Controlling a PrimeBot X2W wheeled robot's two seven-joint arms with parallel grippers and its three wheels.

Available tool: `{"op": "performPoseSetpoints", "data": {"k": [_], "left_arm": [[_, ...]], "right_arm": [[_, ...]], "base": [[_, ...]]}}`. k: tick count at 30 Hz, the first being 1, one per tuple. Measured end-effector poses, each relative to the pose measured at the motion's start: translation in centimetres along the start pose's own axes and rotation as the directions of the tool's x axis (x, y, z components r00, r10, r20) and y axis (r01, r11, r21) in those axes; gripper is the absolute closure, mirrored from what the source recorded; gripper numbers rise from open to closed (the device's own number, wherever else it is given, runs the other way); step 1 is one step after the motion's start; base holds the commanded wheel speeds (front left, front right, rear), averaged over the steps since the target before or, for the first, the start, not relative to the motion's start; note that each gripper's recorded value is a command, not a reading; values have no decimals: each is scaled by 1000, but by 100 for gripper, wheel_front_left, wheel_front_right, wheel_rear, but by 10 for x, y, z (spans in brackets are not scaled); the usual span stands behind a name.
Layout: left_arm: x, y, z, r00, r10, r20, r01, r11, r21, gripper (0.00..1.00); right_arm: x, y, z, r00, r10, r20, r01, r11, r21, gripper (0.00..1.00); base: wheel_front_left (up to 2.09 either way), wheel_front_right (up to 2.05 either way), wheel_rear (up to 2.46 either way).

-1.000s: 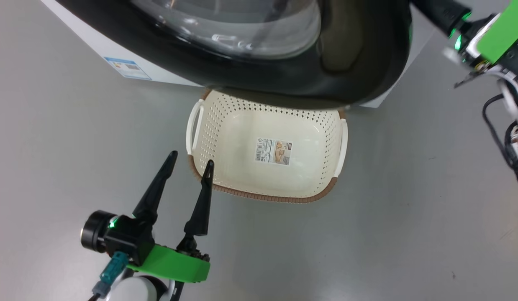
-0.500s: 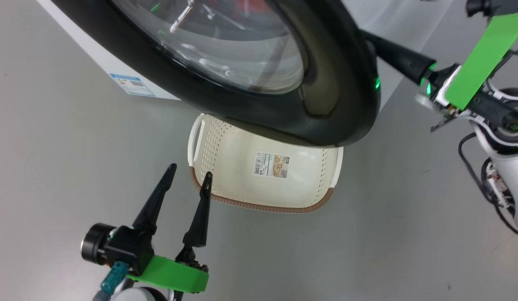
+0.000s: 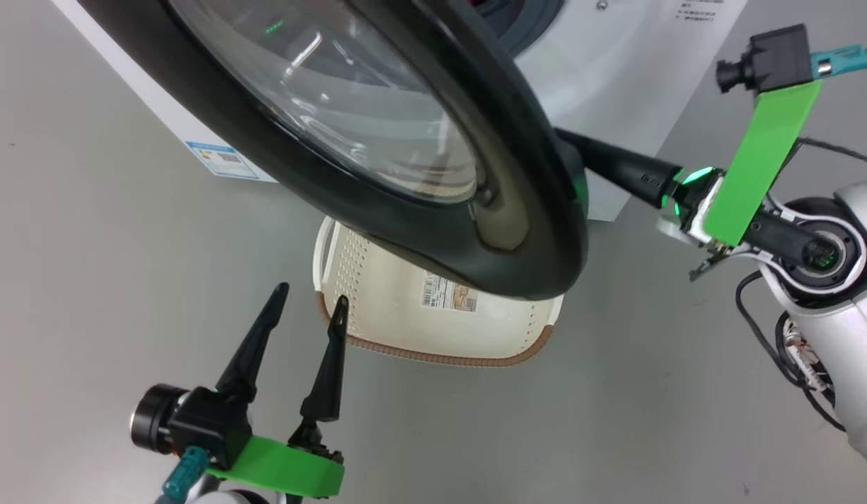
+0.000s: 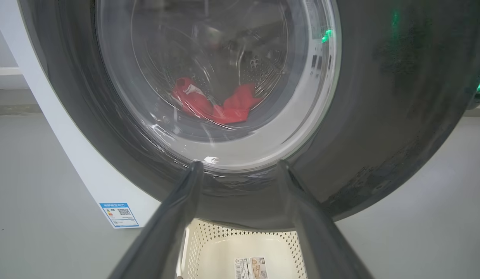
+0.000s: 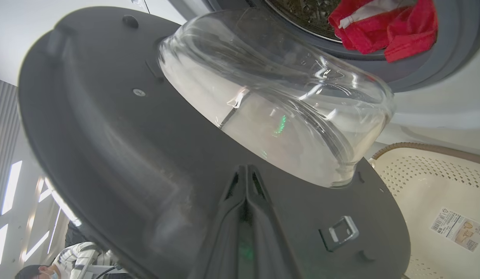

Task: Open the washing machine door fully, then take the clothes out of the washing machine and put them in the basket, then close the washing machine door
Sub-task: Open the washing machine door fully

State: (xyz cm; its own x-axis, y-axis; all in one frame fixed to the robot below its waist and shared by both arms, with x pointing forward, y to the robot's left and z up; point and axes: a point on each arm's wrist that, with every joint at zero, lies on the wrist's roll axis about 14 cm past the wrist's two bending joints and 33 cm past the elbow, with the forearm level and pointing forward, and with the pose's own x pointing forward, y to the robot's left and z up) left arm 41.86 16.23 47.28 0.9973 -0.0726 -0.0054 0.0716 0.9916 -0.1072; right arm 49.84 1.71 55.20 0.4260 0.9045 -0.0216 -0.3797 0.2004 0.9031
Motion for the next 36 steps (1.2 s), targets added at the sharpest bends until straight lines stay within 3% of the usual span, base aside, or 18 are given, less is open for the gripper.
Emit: {"op": "performPoseSetpoints", "data": {"k": [10, 20, 22, 27, 28, 29, 30, 36], "left_arm": [[-4, 2, 1, 1000, 7, 2, -7, 1000, -1, 0], [-3, 4, 1, 1000, 15, 3, -15, 1000, -1, 0], [-3, 5, 2, 1000, 16, 6, -16, 1000, -1, 0], [-2, 4, 4, 1000, 14, 11, -14, 1000, -2, 0], [-2, 4, 4, 1000, 14, 12, -14, 1000, -2, 0], [-2, 4, 4, 1000, 14, 12, -14, 1000, -3, 0], [-2, 5, 4, 1000, 14, 12, -14, 1000, -3, 0], [0, 4, 8, 1000, 7, 23, -7, 1000, -5, 0]], "right_arm": [[2, 8, -18, 999, 29, -44, -29, 999, 14, 100], [2, 0, -15, 1000, -7, -22, 7, 1000, -19, 100], [-1, -3, -14, 1000, -20, -3, 20, 1000, -14, 93], [-16, -22, -14, 995, -82, 55, 82, 997, 10, 52], [-19, -25, -12, 993, -94, 72, 93, 996, 15, 25], [-23, -28, -11, 991, -104, 88, 103, 994, 21, 4], [-26, -30, -10, 989, -115, 98, 113, 993, 24, 0], [-48, -44, -9, 968, -173, 180, 166, 985, 53, 0]], "base": [[0, 0, 0], [0, 0, 0], [0, 0, 0], [0, 0, 0], [0, 0, 0], [0, 0, 0], [0, 0, 0], [0, 0, 0]]}}
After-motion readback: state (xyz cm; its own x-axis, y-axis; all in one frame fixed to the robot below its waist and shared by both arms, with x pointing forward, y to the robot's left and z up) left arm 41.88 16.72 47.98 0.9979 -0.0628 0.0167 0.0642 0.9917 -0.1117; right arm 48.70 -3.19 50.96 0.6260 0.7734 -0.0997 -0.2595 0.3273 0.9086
